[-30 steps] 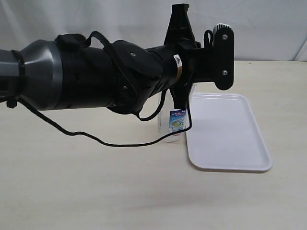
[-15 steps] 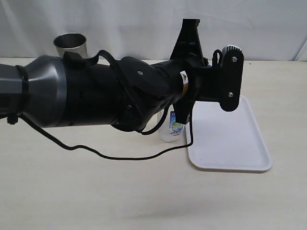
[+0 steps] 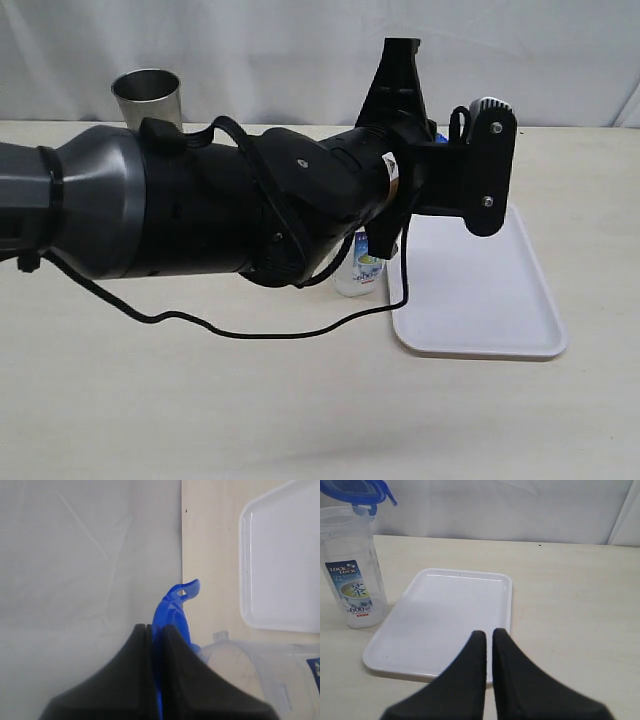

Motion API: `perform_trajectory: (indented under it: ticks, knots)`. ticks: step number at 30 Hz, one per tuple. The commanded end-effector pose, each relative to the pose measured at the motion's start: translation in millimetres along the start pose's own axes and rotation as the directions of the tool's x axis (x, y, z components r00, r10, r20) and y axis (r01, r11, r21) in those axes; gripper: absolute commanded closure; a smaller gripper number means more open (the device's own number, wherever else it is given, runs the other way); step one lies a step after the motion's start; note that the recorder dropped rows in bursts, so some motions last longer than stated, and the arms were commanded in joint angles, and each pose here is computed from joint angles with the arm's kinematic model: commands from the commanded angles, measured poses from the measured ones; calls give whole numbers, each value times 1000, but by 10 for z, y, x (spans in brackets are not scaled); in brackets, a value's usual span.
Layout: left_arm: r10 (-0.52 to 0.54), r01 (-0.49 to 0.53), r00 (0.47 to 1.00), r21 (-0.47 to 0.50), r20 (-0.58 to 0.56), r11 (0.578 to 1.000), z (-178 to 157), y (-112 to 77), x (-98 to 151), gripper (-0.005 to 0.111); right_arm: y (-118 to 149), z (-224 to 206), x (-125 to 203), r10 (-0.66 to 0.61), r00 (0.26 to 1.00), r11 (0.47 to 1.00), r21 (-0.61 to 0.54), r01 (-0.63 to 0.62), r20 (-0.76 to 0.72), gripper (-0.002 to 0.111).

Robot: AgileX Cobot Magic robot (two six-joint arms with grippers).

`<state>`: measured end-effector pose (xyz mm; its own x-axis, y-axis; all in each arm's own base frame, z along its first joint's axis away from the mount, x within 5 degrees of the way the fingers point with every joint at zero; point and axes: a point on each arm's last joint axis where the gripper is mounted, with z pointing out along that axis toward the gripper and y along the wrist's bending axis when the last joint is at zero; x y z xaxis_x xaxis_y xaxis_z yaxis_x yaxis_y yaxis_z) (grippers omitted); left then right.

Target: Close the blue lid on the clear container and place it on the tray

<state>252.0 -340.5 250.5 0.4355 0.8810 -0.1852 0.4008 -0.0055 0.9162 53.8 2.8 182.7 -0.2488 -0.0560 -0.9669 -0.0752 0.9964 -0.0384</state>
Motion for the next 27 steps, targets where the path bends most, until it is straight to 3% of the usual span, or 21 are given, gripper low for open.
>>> perform_trajectory:
  ticks: [1, 6, 14, 27]
  knots:
    - [23, -22, 999, 8, -33, 1000, -43, -70, 55, 107, -5, -3, 1, -6, 1000, 1000, 7, 6, 5, 104]
    - [48, -46, 998, 47, -45, 998, -50, -214, 116, 107, -5, -3, 1, -6, 1000, 1000, 7, 6, 5, 104]
    - [47, -45, 998, 52, -43, 998, -50, -223, 116, 107, -5, -3, 1, -6, 1000, 1000, 7, 6, 5, 104]
    - [-43, 50, 997, 102, -65, 994, -56, -282, 134, 107, -5, -3, 1, -6, 1000, 1000, 7, 6, 5, 104]
